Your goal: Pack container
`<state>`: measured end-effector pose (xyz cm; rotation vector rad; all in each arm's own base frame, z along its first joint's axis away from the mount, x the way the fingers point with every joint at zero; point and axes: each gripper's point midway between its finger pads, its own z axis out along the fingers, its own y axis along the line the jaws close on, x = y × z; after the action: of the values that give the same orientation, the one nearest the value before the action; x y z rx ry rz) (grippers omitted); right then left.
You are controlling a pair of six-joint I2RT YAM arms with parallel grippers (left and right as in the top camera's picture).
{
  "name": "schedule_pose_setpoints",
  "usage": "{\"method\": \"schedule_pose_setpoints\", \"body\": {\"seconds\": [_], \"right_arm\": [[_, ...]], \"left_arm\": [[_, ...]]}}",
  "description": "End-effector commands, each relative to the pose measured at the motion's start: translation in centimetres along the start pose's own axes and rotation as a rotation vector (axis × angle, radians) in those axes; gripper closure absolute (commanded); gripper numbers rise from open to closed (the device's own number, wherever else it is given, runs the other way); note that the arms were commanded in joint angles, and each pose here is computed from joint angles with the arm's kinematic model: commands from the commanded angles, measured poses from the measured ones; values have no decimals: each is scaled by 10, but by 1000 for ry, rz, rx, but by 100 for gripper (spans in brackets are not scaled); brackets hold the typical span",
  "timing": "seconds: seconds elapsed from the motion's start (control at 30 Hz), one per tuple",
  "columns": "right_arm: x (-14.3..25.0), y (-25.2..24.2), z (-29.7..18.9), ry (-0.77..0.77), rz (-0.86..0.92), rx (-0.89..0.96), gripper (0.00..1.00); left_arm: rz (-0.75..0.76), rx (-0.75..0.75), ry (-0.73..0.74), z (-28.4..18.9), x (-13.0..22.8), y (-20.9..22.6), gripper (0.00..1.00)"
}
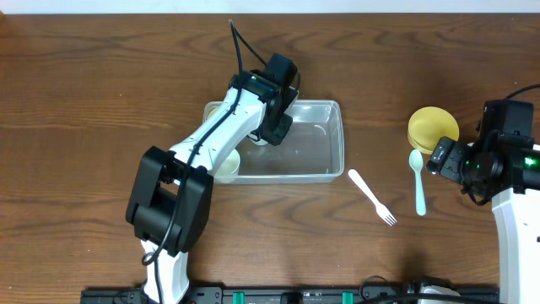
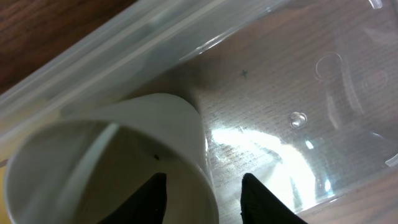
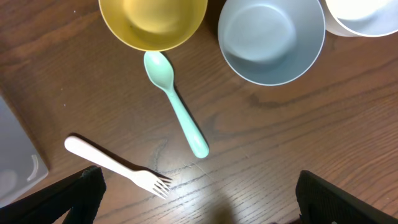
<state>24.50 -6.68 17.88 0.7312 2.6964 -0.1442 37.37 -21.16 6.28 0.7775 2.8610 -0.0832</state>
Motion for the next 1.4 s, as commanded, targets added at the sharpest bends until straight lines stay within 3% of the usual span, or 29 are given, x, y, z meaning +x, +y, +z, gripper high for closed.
{"method": "schedule_pose_setpoints", "body": {"seconds": [0.0, 0.13, 0.33, 0.43, 0.67, 0.83, 0.97, 1.17, 1.37], "right_arm": [[-4, -3, -7, -25, -3, 4, 1], [-4, -3, -7, -25, -7, 4, 1], [-4, -3, -7, -26, -11, 4, 1], [-4, -3, -7, -26, -11, 4, 1], [-4, -3, -7, -25, -10, 3, 1], [-3, -1, -7, -21, -11, -9, 1], [-7, 1, -7, -34, -13, -15, 1], [-32, 31, -17, -104, -144, -160, 1], [-69, 52, -14, -87, -256, -161, 1]], "left_arm": [[4, -16, 1, -1, 0, 4, 59], [8, -17, -1, -1, 0, 5, 58], [7, -46, -59, -25, -7, 9, 33], [4, -85, -131, -55, -15, 15, 24], [-29, -147, -312, -142, -12, 26, 15], [-220, -172, -397, -190, 8, 58, 12], [-456, -203, -408, -212, 39, 109, 11], [-684, -41, -386, -207, 69, 151, 9], [-795, -33, -341, -191, 91, 175, 10]]}}
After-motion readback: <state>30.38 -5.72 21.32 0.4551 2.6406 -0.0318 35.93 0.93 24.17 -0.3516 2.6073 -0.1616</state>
